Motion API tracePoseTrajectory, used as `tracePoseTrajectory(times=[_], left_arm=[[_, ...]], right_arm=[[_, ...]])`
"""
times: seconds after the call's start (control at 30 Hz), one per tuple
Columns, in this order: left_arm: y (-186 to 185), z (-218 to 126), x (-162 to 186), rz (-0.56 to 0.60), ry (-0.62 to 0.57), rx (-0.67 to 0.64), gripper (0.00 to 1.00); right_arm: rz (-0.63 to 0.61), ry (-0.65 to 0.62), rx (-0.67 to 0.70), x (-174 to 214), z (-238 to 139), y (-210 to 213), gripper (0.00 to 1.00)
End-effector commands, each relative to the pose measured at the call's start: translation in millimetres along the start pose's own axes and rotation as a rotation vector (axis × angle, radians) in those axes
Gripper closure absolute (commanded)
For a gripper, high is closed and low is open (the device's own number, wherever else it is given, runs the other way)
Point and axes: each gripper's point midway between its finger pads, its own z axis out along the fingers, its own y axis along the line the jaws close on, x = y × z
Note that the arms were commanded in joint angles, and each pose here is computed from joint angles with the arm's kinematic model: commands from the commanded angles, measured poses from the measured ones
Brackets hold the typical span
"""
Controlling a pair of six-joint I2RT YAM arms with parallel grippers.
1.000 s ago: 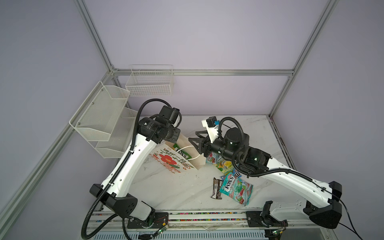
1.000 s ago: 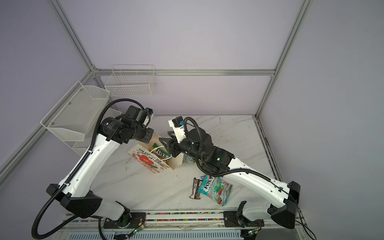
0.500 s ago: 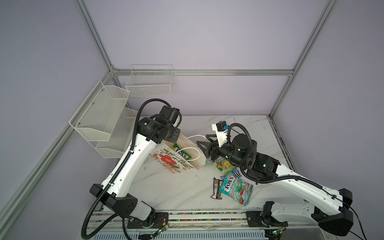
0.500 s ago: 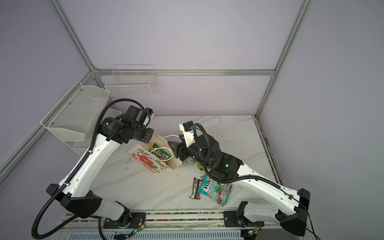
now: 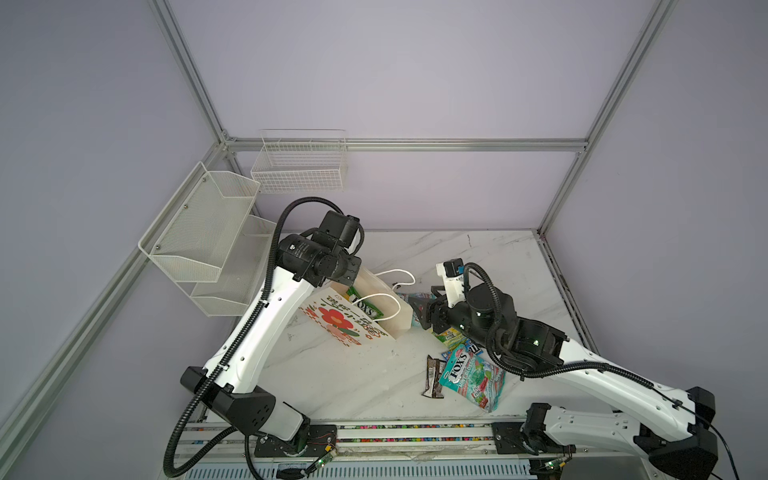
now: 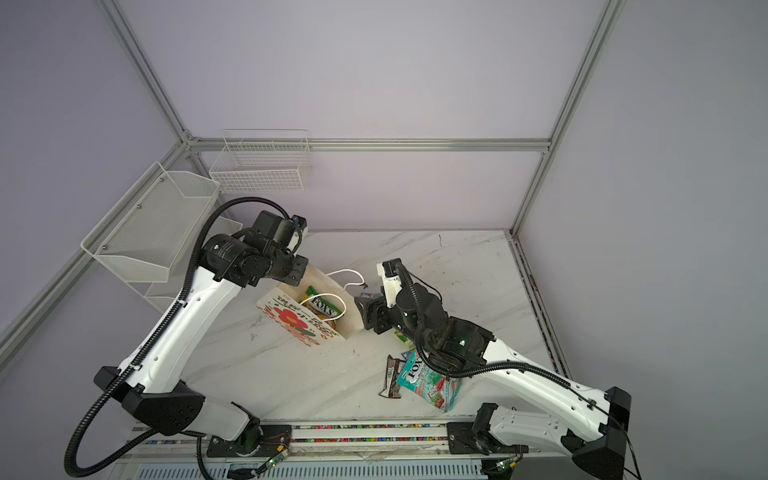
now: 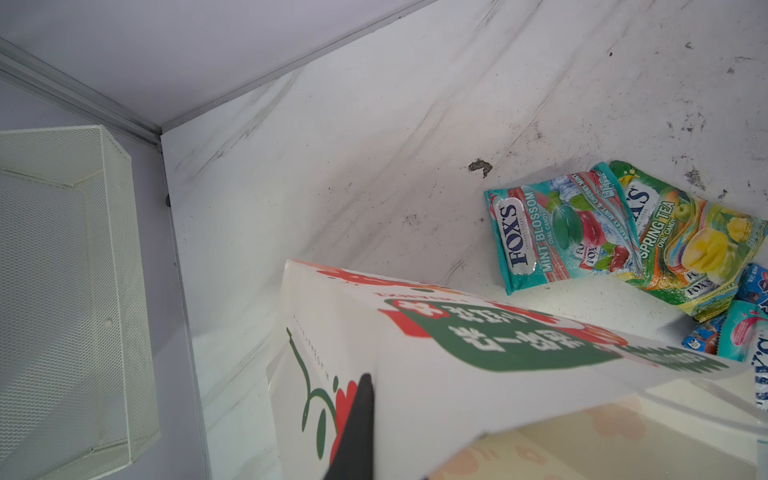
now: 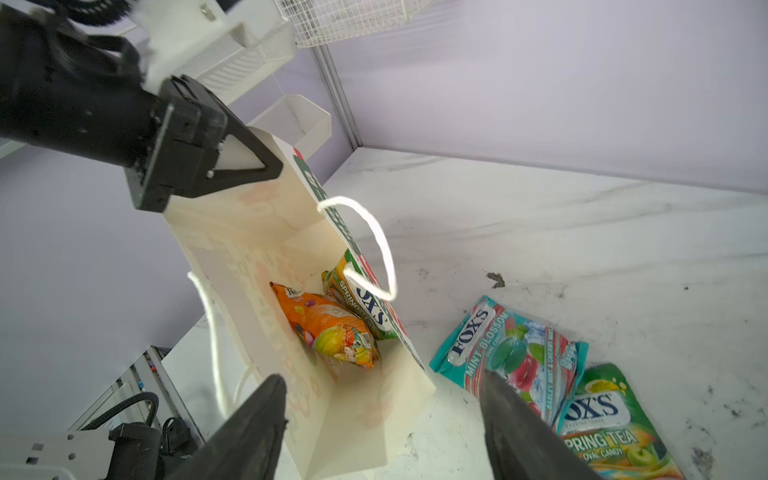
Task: Place the snacks into the paper bag
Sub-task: 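Open the right gripper to release the orange bag inside the paper bag, then move the right gripper down toward the teal Mint Blossom candy bag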
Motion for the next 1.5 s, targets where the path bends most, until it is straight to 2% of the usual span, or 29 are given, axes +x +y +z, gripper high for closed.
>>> tracePoseTrajectory(times=[0.0,0.33,0.47,0.8,1.0,1.13,1.33,1.47], left_arm=[[5.9,-29.5,-32.2,-0.038,-0.134,0.011,1.0],[5.2,-27.2,-31.1,-0.034,-0.128,0.011,1.0],[3.9,-26.5,-32.0,-0.033,-0.13,0.017,1.0],[2.0,-22.9,-30.8,-0.035,-0.127,0.02,1.0],[1.9,-20.9,-30.0,-0.031,-0.122,0.017,1.0],[1.3,-18.4,-29.3,-0.028,-0.121,0.015,1.0],[1.2,-16.1,-29.6,-0.024,-0.121,0.011,1.0],[-0.5,-13.8,-30.5,-0.025,-0.12,0.017,1.0]], right_arm=[[0.047,0.046,0.072,19.1,-2.0,-16.2,0.21],[0.213,0.155,0.167,64.3,-3.0,-41.3,0.1],[0.288,0.205,0.211,86.7,-6.5,-58.4,0.03],[0.615,0.265,0.25,123.9,-25.7,-124.3,0.03],[0.799,0.412,0.3,173.0,-26.8,-140.3,0.03],[0.856,0.458,0.423,195.0,-38.4,-155.0,0.03],[0.886,0.454,0.749,204.2,-79.0,-190.2,0.03],[0.923,0.504,0.848,219.8,-94.0,-194.9,0.03]])
